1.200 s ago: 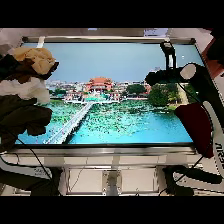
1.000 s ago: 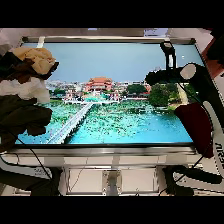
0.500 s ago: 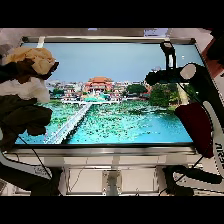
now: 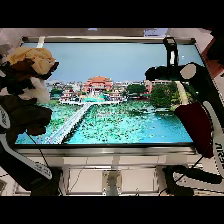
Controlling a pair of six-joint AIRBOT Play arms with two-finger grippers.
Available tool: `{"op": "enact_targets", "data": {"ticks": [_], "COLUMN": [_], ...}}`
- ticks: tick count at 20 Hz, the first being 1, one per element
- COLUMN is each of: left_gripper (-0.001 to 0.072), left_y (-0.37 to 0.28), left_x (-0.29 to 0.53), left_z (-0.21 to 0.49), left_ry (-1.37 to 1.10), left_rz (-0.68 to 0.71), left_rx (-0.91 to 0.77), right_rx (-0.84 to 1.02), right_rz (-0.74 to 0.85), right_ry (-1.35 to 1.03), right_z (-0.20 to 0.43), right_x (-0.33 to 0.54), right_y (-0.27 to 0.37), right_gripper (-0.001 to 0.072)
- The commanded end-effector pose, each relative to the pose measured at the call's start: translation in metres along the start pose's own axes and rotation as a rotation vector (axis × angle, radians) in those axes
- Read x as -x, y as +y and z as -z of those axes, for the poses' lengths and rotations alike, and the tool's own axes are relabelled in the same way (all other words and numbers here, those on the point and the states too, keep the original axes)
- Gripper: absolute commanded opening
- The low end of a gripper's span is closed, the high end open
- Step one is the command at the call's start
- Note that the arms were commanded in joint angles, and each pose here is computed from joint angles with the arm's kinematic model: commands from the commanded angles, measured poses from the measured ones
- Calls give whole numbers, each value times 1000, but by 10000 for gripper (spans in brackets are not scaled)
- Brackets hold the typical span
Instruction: Fold the shirts.
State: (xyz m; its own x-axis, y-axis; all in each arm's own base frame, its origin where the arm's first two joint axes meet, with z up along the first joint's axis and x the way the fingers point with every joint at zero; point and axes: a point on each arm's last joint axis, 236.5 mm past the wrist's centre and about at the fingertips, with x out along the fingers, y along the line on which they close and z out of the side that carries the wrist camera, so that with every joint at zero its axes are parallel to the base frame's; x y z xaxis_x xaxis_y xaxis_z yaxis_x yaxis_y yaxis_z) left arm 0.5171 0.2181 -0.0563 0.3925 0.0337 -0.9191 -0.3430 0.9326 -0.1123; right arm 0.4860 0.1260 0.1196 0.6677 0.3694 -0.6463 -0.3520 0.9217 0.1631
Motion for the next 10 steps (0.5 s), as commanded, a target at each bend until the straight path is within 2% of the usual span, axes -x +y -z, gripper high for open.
{"op": "enact_targets", "data": {"ticks": [1,2,4,6,7,10], "left_gripper": [615,520,21,14,14,13], "left_y": [5,5,2,-15,-31,-102], "left_x": [-24,-26,-23,-9,6,65], "left_z": [6,6,0,-9,-16,-34], "left_ry": [18,15,-3,-6,-9,-24], "left_rz": [-6,-6,4,69,124,346], "left_rx": [0,-3,-3,4,11,-50], "right_rx": [-32,-32,-32,-36,-39,-57], "right_rz": [-18,-14,-14,-19,-21,-45], "right_ry": [-49,-58,-57,-56,-58,-71], "right_z": [-12,-14,-14,-13,-14,-18], "right_x": [0,0,0,0,1,6], "right_y": [4,3,3,5,5,12], "right_gripper": [305,305,304,301,266,254]}}
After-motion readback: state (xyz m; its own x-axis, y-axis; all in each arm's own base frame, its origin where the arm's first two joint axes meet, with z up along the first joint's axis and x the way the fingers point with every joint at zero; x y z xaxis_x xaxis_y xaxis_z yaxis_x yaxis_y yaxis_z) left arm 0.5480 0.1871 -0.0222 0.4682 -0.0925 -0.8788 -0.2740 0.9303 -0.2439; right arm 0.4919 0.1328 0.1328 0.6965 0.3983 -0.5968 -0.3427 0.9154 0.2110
